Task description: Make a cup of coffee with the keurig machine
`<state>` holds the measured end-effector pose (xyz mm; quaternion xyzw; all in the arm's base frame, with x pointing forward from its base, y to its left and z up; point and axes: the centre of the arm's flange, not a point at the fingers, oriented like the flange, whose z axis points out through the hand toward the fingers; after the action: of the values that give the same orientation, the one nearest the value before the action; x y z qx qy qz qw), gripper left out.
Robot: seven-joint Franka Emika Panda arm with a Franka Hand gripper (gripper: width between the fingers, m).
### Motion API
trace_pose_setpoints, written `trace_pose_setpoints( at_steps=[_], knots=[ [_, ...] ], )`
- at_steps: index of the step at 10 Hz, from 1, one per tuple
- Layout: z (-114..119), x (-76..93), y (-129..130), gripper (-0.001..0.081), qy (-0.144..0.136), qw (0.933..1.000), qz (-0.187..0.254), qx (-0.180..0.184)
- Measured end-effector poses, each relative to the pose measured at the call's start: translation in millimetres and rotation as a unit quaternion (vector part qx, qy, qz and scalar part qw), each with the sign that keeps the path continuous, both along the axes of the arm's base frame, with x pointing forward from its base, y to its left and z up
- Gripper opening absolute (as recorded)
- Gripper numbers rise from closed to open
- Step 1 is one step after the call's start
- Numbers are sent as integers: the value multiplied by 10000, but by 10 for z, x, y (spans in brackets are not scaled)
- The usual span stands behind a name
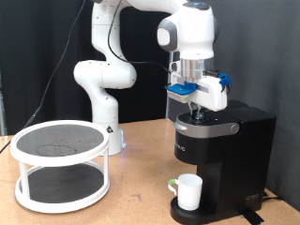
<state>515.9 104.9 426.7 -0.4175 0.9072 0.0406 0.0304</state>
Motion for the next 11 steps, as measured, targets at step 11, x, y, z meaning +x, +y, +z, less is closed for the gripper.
trace_pose_setpoints(
  at_steps=[11],
  knots=[
    [-26,175,-137,0,660,9956,-281,605]
  ],
)
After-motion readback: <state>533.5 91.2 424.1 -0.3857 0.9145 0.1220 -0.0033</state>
